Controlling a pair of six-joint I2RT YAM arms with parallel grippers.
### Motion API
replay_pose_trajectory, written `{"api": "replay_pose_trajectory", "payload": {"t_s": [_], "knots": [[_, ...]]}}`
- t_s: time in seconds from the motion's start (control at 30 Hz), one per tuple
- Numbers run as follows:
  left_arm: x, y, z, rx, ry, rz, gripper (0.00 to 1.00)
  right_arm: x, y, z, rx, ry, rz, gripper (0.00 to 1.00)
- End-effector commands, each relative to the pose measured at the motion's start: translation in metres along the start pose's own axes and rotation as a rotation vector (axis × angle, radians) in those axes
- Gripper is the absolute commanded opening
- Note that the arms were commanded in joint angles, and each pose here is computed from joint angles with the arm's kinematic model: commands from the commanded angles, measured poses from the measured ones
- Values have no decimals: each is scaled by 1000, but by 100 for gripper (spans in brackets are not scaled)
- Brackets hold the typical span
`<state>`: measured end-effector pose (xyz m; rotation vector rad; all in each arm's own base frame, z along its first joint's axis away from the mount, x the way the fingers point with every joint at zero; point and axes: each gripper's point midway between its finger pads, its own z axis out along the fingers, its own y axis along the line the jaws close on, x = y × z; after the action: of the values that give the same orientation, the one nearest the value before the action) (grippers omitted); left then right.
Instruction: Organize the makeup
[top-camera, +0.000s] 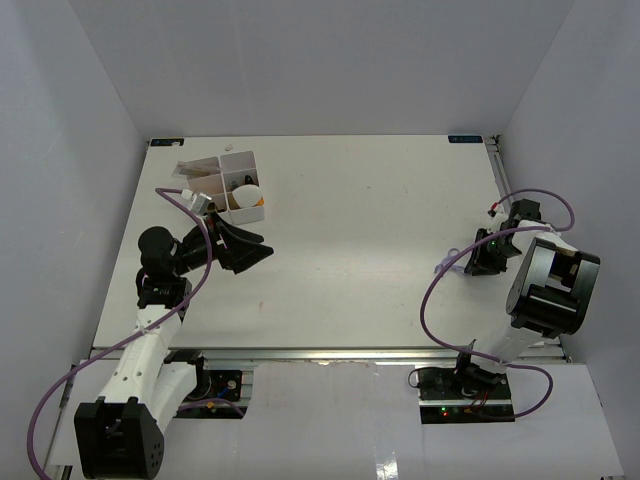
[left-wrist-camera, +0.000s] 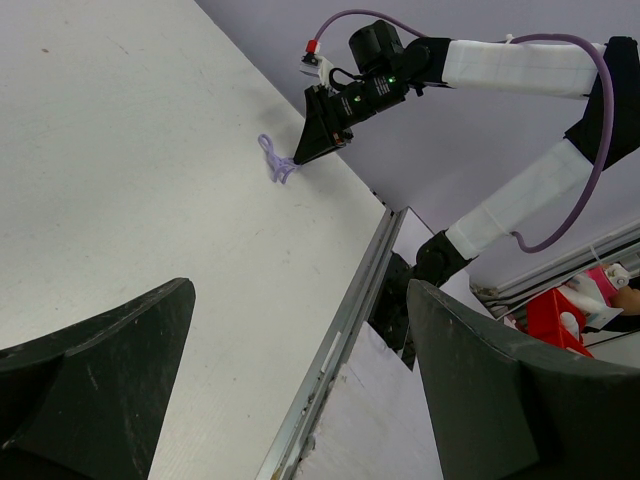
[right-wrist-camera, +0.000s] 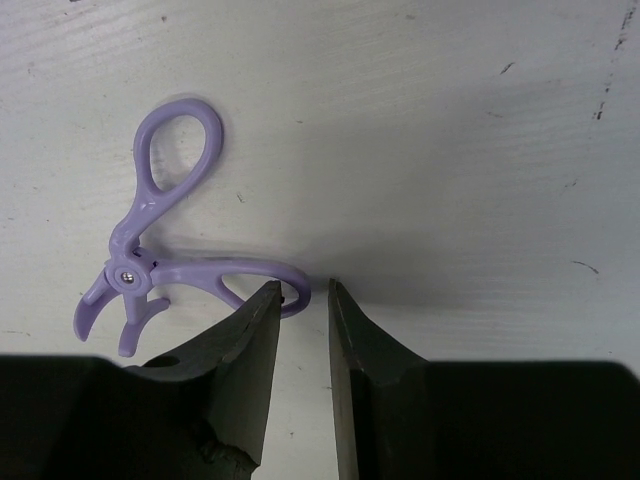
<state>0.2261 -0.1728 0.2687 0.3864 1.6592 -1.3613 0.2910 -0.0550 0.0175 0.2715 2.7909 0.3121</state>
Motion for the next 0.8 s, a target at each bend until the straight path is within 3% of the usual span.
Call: {"api": "replay_pose_trajectory", "payload": {"t_s": [0.0,0.53,0.77], "knots": [[0,-5,-1,16,1,38,98,14,1,5,5,55,-13,30],[0,-6,-1,20,3,42,98,6,18,-1,-90,28,-60,22],[0,-5,-1,18,4,37,98,5,31,-5,-194,20,-160,16]]}}
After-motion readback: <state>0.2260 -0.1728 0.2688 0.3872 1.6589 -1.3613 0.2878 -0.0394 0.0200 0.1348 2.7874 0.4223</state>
